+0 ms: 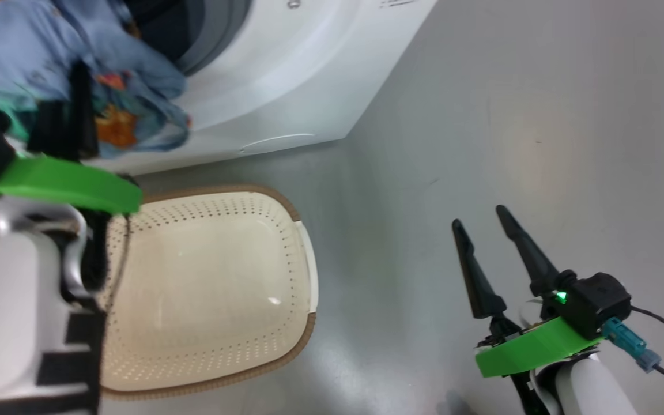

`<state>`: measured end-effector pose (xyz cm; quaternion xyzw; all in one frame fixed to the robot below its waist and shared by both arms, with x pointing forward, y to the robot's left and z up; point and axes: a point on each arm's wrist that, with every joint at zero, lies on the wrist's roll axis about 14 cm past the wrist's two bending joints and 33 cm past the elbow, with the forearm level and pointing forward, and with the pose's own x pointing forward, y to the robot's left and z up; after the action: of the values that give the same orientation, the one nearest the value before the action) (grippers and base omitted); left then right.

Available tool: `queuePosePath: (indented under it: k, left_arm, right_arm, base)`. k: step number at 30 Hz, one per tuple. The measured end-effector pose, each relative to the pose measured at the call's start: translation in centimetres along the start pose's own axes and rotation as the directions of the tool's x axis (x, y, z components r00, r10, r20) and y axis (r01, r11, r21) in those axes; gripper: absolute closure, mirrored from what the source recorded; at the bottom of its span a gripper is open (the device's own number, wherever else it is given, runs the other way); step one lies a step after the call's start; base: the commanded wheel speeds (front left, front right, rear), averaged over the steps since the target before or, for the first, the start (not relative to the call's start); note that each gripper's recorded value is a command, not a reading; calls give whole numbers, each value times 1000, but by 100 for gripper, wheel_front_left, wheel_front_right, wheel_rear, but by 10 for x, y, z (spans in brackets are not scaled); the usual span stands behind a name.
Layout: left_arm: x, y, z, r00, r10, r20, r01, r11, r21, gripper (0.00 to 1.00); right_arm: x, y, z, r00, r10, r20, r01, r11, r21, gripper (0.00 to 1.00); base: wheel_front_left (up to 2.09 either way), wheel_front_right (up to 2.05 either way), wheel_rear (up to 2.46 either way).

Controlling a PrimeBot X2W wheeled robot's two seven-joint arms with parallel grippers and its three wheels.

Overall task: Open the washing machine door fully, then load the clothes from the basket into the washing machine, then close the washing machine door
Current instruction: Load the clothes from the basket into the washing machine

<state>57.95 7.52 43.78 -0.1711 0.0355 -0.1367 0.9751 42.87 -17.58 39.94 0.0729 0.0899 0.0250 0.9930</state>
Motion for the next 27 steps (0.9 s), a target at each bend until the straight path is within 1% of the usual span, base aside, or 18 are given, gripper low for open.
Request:
queuePosePath:
  k: [6,9,14,21,26,27]
  left_arm:
    - [37,1,22,999,-19,36,15,995,100,100]
    - [64,5,23,999,-10,32,5,988,152,100]
    - [94,11,18,1000,9,27,-14,979,201,100]
    - [135,32,30,997,40,69,-56,968,246,100]
    - [156,52,32,994,73,88,-93,964,251,100]
    - [160,57,32,992,82,96,-106,958,268,100]
  right_arm:
    - [-8,-4,2,1000,-20,-2,20,999,26,0]
    - [-16,-10,0,999,-42,-13,42,999,28,0]
    - [-28,-13,-7,997,-60,-44,62,998,30,0]
    - [-38,-19,-15,993,-88,-80,90,996,21,0]
    - [-46,-23,-30,985,-112,-133,115,993,17,0]
    - [-47,-25,-33,983,-118,-143,121,993,15,0]
  base:
    - [0,0,0]
    - [0,0,0]
    - [0,0,0]
    - [0,0,0]
    - [0,0,0]
    - [0,0,0]
